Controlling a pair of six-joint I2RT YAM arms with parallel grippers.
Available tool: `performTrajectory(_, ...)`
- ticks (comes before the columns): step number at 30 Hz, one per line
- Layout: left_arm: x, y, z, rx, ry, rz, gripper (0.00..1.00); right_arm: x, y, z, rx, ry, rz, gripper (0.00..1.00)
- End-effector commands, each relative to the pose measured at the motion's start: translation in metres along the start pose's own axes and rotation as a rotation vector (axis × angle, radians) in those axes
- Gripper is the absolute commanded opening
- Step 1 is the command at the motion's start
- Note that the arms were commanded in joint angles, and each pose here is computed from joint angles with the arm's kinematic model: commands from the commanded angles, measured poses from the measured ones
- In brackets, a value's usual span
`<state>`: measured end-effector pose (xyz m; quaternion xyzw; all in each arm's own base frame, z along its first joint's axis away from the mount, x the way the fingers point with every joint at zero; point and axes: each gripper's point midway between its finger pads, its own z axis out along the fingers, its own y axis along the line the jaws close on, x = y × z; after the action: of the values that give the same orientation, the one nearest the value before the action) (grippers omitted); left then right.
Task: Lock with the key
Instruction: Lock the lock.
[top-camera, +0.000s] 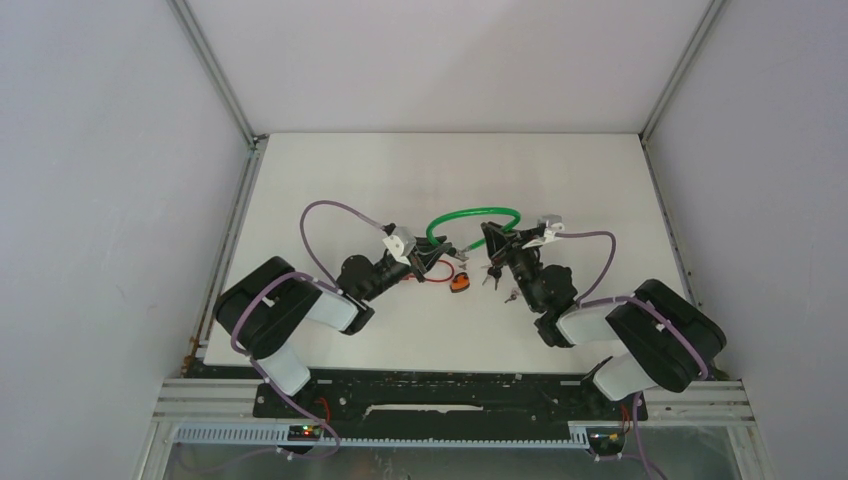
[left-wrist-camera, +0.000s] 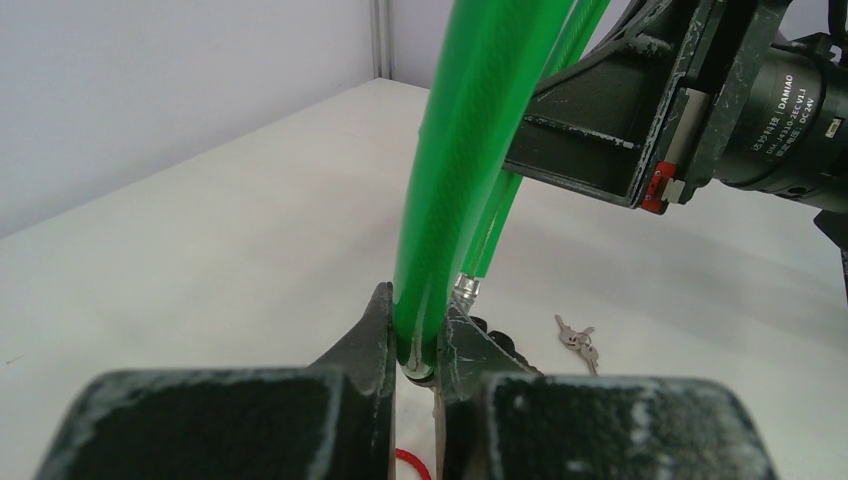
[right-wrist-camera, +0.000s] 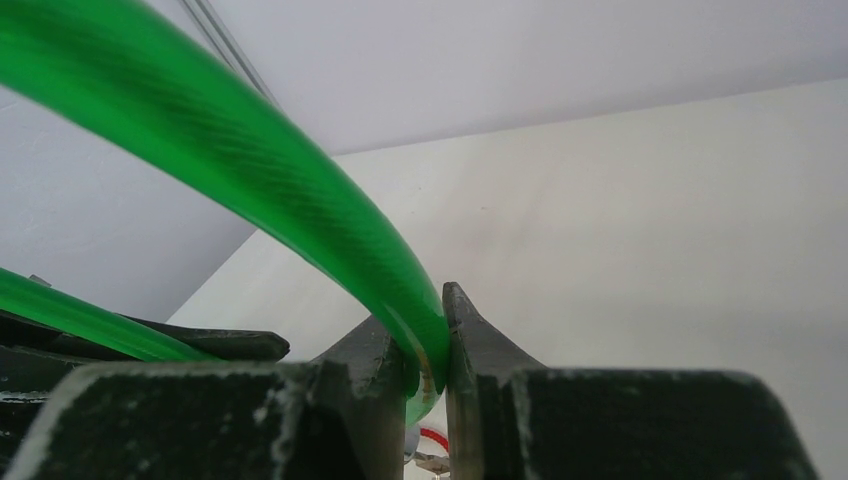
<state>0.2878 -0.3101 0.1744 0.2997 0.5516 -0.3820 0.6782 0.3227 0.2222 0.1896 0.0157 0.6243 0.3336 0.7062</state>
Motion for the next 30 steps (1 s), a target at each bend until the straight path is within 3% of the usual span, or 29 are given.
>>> performTrajectory(1, -0.017, -0.007, 0.011, 0.049, -0.057, 0.037, 0.00, -0.014, 0.024, 0.005, -0.088, -0.054, 0.014, 0.00)
performTrajectory(12, -0.016, -0.006, 0.010, 0.039, -0.059, 0.033, 0.00, -0.006, 0.025, 0.008, -0.083, -0.038, 0.014, 0.00)
performTrajectory(30, -0.046, 0.021, -0.004, -0.148, -0.160, -0.033, 0.00, 0.016, 0.041, 0.009, -0.124, 0.000, -0.088, 0.00)
